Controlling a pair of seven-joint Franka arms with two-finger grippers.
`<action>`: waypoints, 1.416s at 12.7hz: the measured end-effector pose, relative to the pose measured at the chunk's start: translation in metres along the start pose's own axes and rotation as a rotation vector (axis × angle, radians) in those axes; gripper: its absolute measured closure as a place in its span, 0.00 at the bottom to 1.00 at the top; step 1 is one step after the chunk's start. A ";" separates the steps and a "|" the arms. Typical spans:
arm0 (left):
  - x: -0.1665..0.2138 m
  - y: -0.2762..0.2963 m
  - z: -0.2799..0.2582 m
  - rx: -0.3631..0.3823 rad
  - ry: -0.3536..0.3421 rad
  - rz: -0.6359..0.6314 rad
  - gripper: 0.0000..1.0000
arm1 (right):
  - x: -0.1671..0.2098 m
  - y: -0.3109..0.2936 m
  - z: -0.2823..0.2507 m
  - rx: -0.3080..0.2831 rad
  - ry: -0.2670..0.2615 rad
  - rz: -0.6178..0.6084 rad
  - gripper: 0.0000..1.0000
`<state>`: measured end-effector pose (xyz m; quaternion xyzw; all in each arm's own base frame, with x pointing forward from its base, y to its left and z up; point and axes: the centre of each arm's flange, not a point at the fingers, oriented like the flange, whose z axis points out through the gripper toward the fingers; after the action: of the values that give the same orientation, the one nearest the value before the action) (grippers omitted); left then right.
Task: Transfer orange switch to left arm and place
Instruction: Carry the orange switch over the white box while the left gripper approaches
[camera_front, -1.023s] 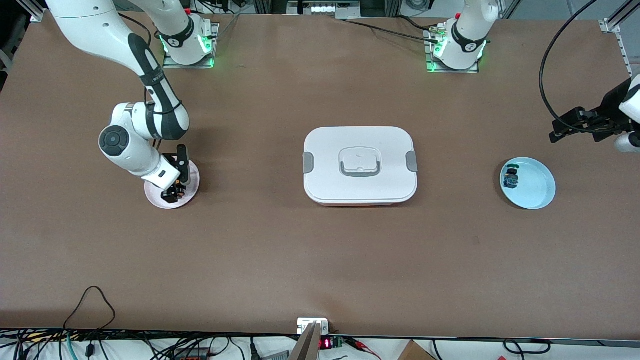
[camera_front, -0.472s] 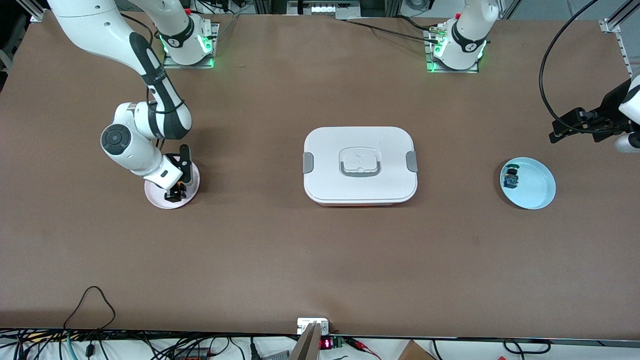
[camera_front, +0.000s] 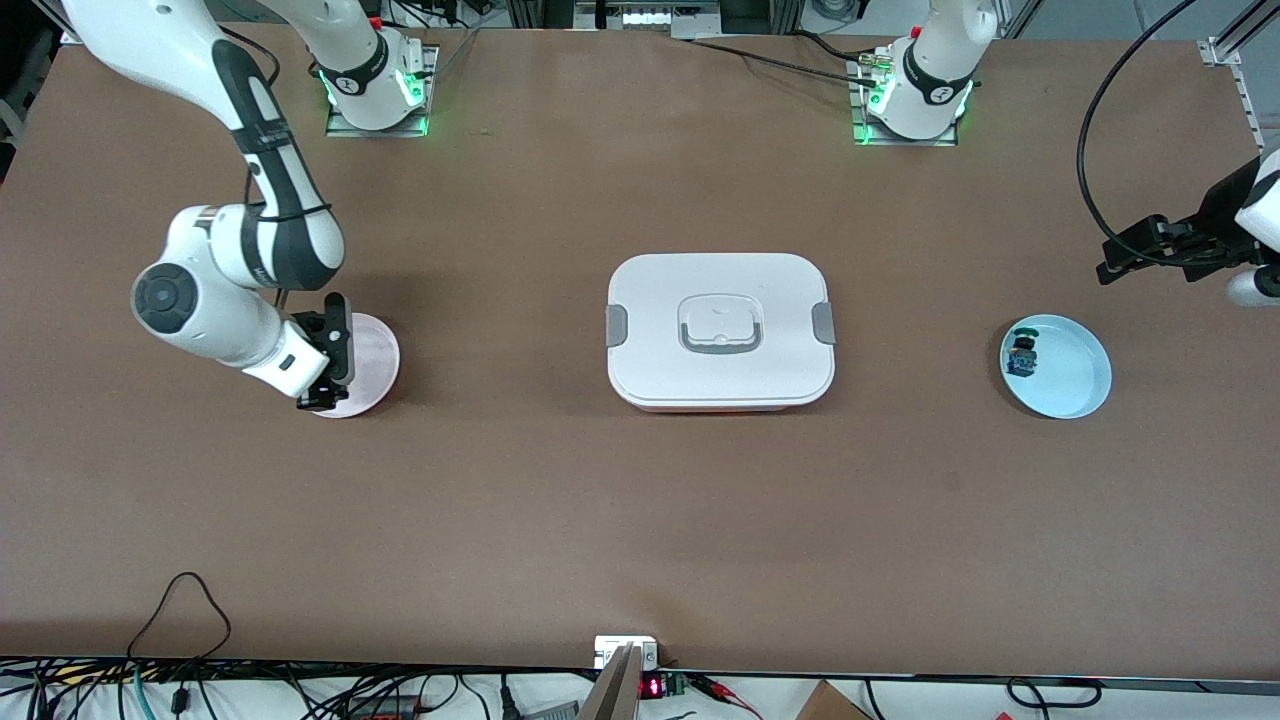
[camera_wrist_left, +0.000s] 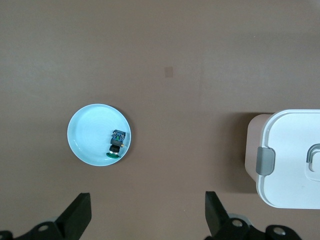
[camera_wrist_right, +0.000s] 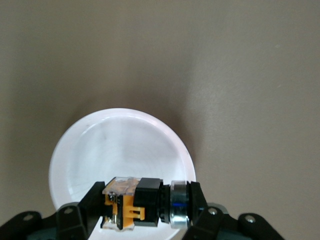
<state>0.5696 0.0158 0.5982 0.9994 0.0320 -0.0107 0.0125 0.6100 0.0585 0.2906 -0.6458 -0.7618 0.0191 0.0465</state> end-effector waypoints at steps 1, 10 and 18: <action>0.000 0.000 0.000 0.000 -0.004 -0.001 0.00 | 0.003 0.002 -0.023 0.025 0.009 0.016 0.27; -0.001 0.005 0.002 -0.001 -0.012 0.008 0.00 | 0.015 -0.012 -0.230 0.056 -0.019 0.133 0.27; 0.010 0.027 0.055 0.003 -0.159 0.045 0.00 | 0.074 0.010 -0.183 0.187 0.404 0.210 0.27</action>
<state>0.5802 -0.0118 0.5438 0.9958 0.0082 -0.0899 0.0135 0.6250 0.1273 0.4753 -0.7049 -0.6608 -0.0350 0.2553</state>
